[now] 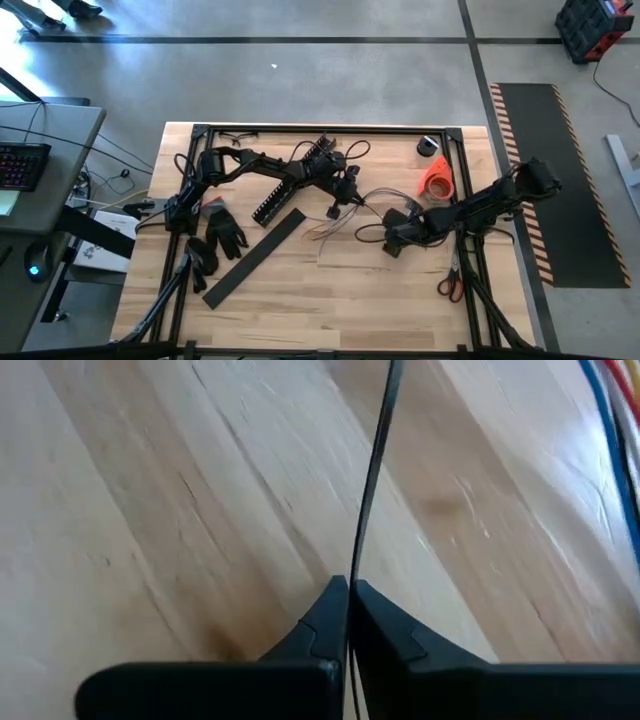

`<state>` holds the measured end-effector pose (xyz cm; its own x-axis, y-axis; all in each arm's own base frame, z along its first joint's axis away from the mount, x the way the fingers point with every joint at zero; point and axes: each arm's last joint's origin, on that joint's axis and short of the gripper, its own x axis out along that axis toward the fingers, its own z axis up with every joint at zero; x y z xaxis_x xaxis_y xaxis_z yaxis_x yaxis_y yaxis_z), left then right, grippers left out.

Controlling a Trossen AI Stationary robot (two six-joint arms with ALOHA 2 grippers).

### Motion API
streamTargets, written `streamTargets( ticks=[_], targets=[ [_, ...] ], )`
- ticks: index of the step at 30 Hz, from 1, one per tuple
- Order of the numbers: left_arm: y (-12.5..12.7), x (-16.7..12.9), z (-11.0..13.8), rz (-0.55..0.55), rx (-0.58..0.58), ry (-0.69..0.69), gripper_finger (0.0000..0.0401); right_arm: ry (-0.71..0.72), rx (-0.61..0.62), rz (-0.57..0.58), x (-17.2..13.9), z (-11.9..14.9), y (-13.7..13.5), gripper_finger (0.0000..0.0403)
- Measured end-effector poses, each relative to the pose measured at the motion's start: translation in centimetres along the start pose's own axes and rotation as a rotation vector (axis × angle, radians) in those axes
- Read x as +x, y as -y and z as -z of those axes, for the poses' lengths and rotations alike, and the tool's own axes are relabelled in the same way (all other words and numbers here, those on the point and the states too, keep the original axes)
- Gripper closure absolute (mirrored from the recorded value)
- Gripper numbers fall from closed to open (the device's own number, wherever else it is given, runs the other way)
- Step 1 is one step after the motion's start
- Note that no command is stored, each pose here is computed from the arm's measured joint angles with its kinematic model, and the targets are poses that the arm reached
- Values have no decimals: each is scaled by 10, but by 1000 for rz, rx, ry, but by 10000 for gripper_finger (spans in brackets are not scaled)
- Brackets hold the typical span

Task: Ziptie cables
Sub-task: Wrap the cables together using the black zip tie

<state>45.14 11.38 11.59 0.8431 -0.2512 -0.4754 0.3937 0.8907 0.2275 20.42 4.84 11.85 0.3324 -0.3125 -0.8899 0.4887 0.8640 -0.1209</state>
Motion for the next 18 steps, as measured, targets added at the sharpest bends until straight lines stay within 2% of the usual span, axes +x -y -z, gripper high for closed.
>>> streamTargets(
  ticks=[6, 10, 13, 18],
  targets=[
    [-1, -1, 1, -2, -1, -4, 401, -13, 19, 12, -1, 2, 1, 402],
    [-1, -1, 1, 1, 0, -7, 401, -114, 85, -9, -5, -7, 14, 387],
    [-1, -1, 2, 1, 0, -8, 401, -120, 99, -51, -9, -16, 23, 342],
    [-1, -1, 2, 3, -1, -11, 401, 71, -23, -64, -23, -36, 30, 243]
  ],
)
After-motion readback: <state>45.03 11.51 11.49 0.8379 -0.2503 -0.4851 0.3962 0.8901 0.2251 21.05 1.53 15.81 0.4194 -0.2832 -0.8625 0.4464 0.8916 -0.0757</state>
